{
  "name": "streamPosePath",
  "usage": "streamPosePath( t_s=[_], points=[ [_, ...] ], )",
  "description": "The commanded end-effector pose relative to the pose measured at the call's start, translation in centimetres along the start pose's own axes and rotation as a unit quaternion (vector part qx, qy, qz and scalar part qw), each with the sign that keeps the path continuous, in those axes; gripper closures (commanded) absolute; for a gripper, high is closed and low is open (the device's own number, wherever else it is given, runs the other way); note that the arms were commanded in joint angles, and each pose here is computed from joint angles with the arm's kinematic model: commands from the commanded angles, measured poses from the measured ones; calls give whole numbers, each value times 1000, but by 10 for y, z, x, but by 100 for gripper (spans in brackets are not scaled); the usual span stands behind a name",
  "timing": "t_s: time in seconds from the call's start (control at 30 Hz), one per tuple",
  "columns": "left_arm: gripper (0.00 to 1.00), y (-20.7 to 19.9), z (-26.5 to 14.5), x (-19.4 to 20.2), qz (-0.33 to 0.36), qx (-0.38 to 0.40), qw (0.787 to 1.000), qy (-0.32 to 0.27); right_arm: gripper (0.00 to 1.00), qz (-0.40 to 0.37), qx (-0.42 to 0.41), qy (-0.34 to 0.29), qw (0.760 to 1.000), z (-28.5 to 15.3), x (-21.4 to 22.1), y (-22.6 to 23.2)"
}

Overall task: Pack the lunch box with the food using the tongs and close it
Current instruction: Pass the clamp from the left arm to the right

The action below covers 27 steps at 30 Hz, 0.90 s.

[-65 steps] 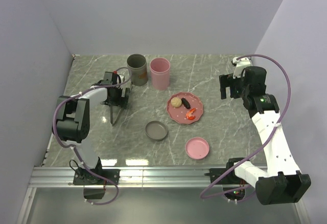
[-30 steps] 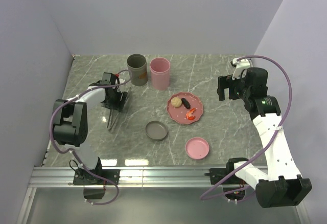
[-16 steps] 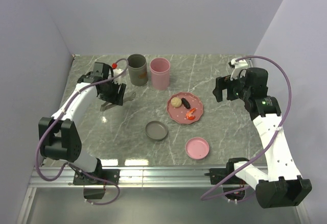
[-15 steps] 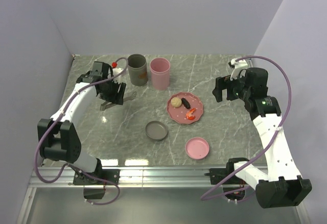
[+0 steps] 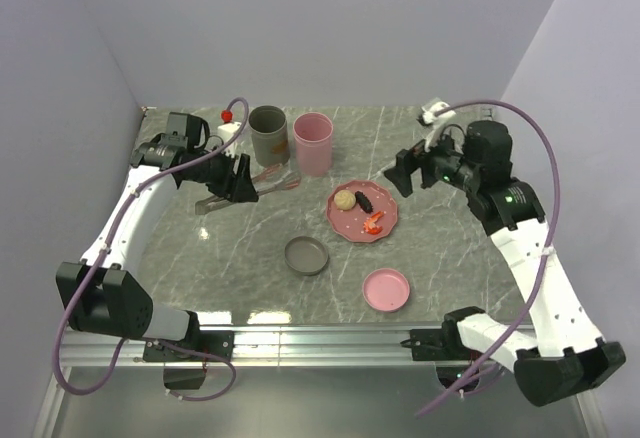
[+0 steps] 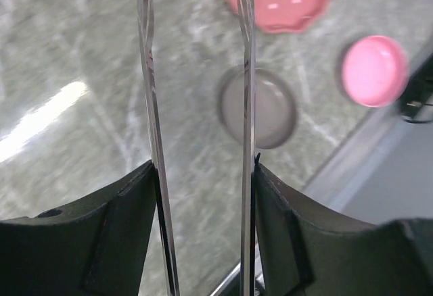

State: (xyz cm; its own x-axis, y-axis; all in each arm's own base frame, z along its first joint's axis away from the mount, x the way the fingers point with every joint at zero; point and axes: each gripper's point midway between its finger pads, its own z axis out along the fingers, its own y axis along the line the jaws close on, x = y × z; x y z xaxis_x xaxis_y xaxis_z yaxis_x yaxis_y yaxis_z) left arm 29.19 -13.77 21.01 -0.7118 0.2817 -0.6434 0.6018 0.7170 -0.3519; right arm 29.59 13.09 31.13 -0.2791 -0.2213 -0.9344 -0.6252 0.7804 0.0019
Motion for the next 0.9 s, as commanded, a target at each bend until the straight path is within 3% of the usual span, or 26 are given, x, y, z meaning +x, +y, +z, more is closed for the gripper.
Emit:
streamPosePath(
  t_s=[0.0,0.2,0.33,0.67,0.87],
  points=[
    [39,-39,-16,-18,21,85,995,-38,0,-86,-43,-49,994,7,-48,32],
    [40,-60,-17,-14,12,151,988,-32,0,-187,-137,-27,972,30,-51,98],
    [41,-70,-17,-10,14,175,984,-27,0,-272,-194,-13,942,43,-36,151],
    [41,-83,-15,0,28,196,980,-7,0,-403,-201,-7,893,72,-12,209],
    [40,-93,-17,7,32,216,976,1,0,-421,-211,-9,882,86,-11,226]
  ],
)
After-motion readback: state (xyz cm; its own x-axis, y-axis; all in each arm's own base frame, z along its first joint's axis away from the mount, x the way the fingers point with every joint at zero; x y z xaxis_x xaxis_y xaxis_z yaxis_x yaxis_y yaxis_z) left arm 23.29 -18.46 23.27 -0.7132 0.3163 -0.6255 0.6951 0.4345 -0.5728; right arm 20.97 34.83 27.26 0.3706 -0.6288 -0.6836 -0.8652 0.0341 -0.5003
